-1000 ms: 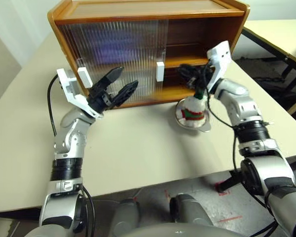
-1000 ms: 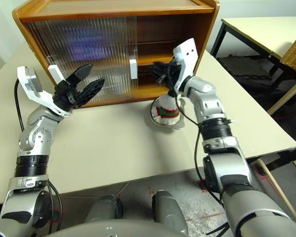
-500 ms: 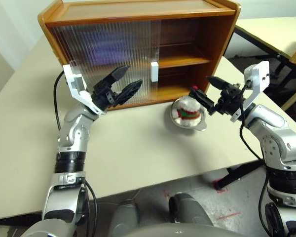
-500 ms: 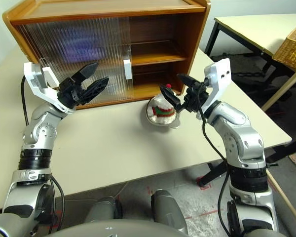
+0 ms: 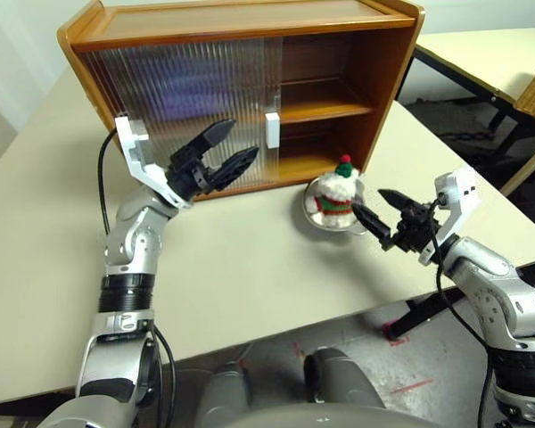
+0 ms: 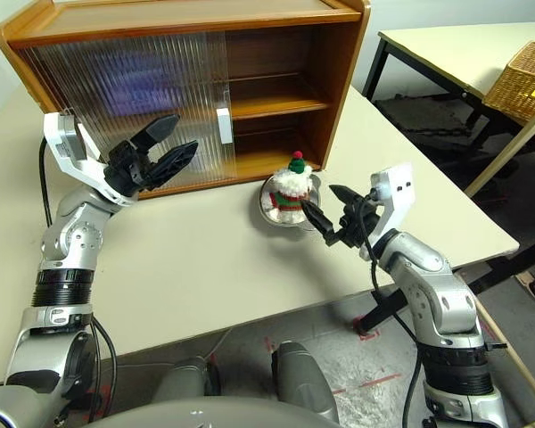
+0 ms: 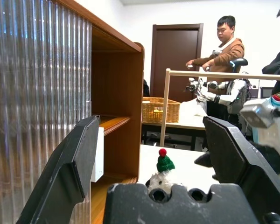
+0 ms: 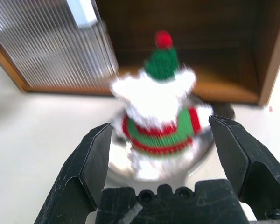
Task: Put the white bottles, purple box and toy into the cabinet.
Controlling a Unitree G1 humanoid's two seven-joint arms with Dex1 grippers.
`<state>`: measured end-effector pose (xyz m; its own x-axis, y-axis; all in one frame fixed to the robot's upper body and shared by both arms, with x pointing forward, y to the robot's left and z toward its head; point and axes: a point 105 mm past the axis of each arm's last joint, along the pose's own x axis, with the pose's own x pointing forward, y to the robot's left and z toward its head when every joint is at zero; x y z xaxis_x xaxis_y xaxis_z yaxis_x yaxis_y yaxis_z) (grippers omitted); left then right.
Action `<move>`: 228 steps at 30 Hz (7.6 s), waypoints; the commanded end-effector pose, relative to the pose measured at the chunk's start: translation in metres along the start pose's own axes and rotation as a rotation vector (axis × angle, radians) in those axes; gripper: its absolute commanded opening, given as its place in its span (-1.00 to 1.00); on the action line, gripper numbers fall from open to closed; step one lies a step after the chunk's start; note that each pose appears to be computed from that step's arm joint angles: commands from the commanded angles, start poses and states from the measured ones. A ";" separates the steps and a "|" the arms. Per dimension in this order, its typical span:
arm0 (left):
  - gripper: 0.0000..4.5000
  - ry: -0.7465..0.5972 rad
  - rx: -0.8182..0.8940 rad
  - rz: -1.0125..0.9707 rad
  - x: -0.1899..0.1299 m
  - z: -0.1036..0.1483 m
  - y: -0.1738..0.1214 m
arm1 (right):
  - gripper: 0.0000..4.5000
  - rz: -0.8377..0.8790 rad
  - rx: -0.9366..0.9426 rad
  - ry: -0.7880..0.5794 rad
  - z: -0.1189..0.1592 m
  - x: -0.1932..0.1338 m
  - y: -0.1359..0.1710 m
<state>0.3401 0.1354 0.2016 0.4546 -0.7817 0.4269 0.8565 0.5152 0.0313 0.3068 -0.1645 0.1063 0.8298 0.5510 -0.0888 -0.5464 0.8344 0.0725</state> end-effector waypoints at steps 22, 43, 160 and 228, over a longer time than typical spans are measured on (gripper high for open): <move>1.00 0.033 0.047 0.037 -0.009 0.004 -0.006 | 0.99 0.022 0.006 -0.024 -0.009 0.036 -0.008; 1.00 0.025 0.039 0.040 -0.006 0.002 -0.006 | -0.57 0.035 -0.019 -0.058 0.004 0.036 -0.013; 1.00 0.006 0.003 0.124 -0.016 -0.007 -0.033 | 1.00 -0.132 -0.393 -0.301 0.173 0.122 -0.073; 1.00 0.039 0.023 0.089 -0.018 0.001 -0.025 | 1.00 -0.078 1.326 -0.101 -0.035 -0.018 0.003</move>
<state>0.3114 0.1351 0.1926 0.5377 -0.7432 0.3981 0.8070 0.5904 0.0122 0.2835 -0.1714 0.0673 0.8833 0.4617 -0.0814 -0.0091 0.1905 0.9816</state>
